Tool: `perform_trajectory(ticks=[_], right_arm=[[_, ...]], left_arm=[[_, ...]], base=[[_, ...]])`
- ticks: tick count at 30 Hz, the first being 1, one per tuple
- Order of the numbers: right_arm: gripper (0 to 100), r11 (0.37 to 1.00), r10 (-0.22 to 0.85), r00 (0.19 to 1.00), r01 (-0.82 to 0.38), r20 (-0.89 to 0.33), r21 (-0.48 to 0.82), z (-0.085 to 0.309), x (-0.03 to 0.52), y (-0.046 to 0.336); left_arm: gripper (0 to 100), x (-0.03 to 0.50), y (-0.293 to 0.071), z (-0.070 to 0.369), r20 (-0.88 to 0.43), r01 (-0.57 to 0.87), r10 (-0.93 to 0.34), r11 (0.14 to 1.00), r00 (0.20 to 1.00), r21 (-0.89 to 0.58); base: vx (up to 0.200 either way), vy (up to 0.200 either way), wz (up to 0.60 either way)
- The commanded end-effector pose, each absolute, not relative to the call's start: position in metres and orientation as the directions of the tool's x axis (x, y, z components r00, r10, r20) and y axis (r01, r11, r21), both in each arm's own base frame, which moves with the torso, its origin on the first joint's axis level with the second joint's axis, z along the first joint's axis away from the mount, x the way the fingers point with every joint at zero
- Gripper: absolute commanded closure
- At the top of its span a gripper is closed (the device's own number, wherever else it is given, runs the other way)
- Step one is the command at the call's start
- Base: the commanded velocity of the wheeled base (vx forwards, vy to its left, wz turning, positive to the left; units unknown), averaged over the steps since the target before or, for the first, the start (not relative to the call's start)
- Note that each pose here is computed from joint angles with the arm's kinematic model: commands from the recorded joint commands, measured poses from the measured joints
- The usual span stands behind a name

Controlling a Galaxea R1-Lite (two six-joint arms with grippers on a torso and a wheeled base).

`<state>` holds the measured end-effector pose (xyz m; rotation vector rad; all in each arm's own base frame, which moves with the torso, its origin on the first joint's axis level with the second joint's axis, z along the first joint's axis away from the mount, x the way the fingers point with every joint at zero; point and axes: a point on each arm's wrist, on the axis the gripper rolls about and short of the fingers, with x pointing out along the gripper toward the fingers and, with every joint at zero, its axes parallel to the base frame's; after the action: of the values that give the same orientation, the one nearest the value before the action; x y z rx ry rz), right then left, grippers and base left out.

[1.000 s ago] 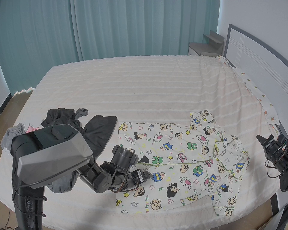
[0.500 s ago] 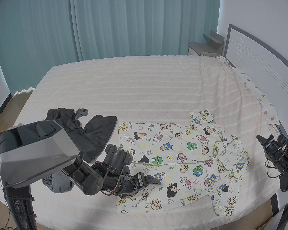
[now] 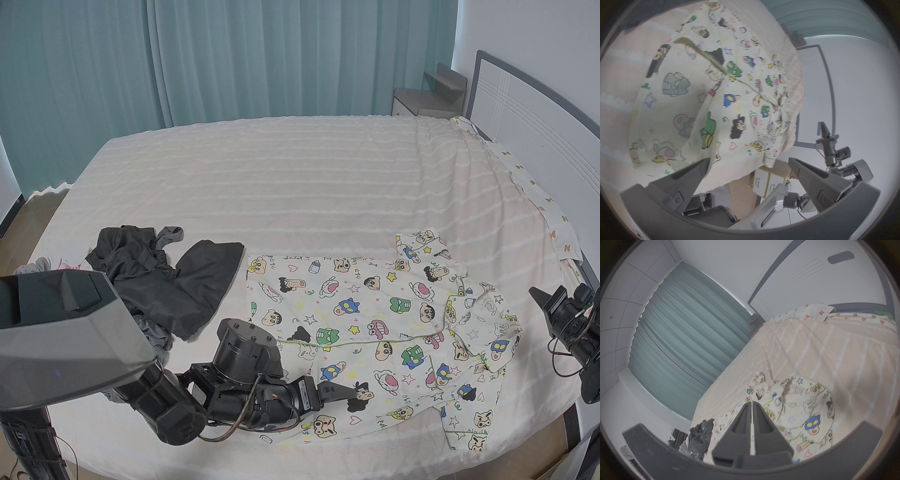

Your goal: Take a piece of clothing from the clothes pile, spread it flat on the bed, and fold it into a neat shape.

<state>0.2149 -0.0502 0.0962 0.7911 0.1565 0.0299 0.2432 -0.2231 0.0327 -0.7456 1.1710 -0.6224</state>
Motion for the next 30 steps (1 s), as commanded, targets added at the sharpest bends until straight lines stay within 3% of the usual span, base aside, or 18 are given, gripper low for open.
perform_trajectory(ticks=[1, 6, 7, 11, 17, 30], right_arm=[[100, 0.697, 0.219, 0.954, -0.006, -0.205, 0.717, 0.081, 0.214, -0.019], [100, 0.711, 0.305, 0.917, -0.040, -0.256, 0.702, 0.067, 0.226, 0.018], [100, 0.725, 0.347, 0.901, -0.081, -0.260, 0.684, 0.062, 0.236, 0.044], [100, 0.748, 0.436, 0.845, -0.151, -0.308, 0.646, 0.043, 0.246, 0.088], [100, 0.754, 0.500, 0.776, -0.171, -0.385, 0.634, 0.031, 0.278, 0.130], [100, 0.763, 0.544, 0.701, -0.185, -0.462, 0.619, 0.014, 0.284, 0.161]], left_arm=[[0, 0.217, -0.233, 0.019, -0.572, 0.085, -0.778, 0.609, 0.261, -0.789], [0, 0.217, -0.238, 0.010, -0.578, 0.089, -0.761, 0.624, 0.295, -0.776], [0, 0.214, -0.240, 0.010, -0.580, 0.094, -0.761, 0.626, 0.290, -0.774], [0, 0.210, -0.244, 0.008, -0.590, 0.101, -0.746, 0.643, 0.310, -0.760], [0, 0.205, -0.245, 0.003, -0.609, 0.100, -0.725, 0.666, 0.322, -0.739], [0, 0.195, -0.249, 0.000, -0.621, 0.076, -0.695, 0.686, 0.362, -0.723]], base=[[0.000, 0.000, 0.00], [0.000, 0.000, 0.00], [0.000, 0.000, 0.00], [0.000, 0.000, 0.00], [0.000, 0.000, 0.00], [0.000, 0.000, 0.00]])
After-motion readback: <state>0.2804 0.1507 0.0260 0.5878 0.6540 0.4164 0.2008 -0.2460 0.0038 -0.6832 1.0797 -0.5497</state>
